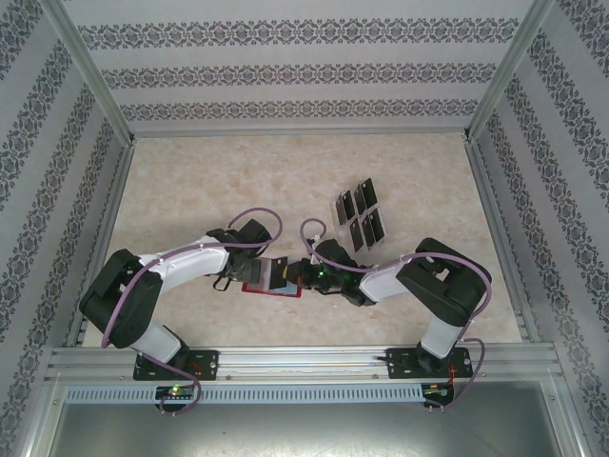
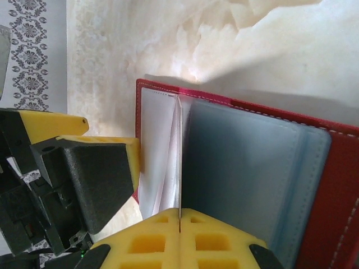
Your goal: Put the credit cards into the card holder
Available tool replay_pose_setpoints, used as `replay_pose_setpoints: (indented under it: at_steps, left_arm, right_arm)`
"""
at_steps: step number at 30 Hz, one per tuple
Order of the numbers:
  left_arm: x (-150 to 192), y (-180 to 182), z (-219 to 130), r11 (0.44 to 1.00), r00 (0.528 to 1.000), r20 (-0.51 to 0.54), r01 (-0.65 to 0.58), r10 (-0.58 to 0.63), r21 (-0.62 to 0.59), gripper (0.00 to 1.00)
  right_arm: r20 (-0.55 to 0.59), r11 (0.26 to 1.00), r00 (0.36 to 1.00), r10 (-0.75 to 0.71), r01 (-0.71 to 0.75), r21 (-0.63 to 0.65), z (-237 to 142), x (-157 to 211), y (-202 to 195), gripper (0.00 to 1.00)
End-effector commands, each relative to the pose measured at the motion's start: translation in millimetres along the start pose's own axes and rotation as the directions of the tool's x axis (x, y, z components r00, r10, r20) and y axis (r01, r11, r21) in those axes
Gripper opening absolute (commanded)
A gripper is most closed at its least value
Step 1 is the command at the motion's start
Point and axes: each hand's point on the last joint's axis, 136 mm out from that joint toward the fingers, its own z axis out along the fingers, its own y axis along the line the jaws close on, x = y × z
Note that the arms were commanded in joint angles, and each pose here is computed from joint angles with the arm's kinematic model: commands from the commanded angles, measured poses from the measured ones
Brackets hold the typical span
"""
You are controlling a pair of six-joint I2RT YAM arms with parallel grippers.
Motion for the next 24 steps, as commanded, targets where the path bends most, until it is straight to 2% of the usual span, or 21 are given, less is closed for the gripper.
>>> replay_pose_setpoints:
  at_steps: [1,10,16,24]
  left_arm:
    - [-6.4,13.9,-12.8,0.998,0.999,0.029,-0.012,0.014,-0.065,1.00]
    - [6.6,4.2,-3.5,1.000,1.000,-0.025,-0.015,0.015,-0.023,0.99]
    - [4.6,-6.5,-16.6,0.999,1.000,0.000,-0.012,0.012,0.037,0.99]
    - [-18.6,-19.5,-37.1,0.994,0.997,0.073,-0.022,0.014,0.108,0.99]
  right_arm:
    - [-0.022,0.999,1.000,0.019,-0.018,0.032,-0.3,9.1,-16.2,0.00]
    - [-0.026,0.992,0.998,0.053,-0.049,0.119,-9.8,3.6,-46.3,0.00]
    - [-0.066,0.983,0.997,0.030,-0.017,0.184,-20.5,-2.6,-63.4,0.00]
    - [-0.156,0.987,0.988,-0.011,0.035,0.156,-27.7,-12.3,-56.6,0.00]
